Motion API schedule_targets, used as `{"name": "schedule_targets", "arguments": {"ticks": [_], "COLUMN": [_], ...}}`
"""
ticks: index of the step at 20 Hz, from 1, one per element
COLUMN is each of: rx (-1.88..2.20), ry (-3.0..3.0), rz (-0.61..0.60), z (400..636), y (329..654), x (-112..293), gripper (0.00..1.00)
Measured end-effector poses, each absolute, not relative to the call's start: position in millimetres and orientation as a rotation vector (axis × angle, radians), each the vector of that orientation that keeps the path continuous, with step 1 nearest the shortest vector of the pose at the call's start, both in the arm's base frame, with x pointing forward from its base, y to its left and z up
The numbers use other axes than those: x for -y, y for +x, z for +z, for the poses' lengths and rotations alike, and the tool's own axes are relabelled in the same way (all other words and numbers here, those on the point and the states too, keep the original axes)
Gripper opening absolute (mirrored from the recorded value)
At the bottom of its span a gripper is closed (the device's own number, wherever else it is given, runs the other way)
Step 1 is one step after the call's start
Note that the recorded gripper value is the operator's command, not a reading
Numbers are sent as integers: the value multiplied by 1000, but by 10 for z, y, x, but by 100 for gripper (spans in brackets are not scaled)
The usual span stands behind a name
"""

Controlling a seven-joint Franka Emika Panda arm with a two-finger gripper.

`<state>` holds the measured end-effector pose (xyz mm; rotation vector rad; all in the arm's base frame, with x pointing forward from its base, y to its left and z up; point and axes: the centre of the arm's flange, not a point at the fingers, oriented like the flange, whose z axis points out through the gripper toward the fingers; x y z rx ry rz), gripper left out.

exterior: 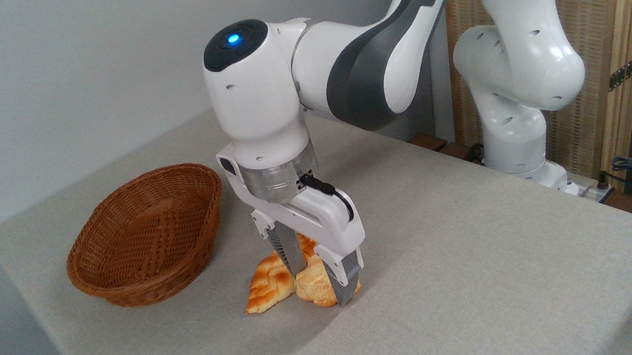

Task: Put bread into the basket
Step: 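Carry the held bun over the wicker basket, then lower the bun into the basket and open the gripper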

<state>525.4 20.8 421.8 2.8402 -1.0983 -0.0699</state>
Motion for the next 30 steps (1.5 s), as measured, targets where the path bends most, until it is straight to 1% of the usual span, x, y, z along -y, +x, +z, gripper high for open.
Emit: {"name": "schedule_targets", "arguments": {"ticks": [12,14,18,19,21,23,25,27,29,30], "rx": [1112,1116,1147,1173,1204,1177,1136,1072,1011,993], "ry": [2837,2844,2858,2850,2816,2800,2802,2806,2816,2817], "rz": [-60,-23,128,160,219,241,233,219,224,243], "z": [4251,4372,4905,5021,5194,5265,5255,5192,5105,5050], "y": [5264,5289,5346,5355,5379,5403,5458,5549,5672,5733], "x": [-178,-186,-163,-69,265,655,1073,1448,1778,1919], "gripper": [42,42,42,42,42,43,43,44,50,58]}}
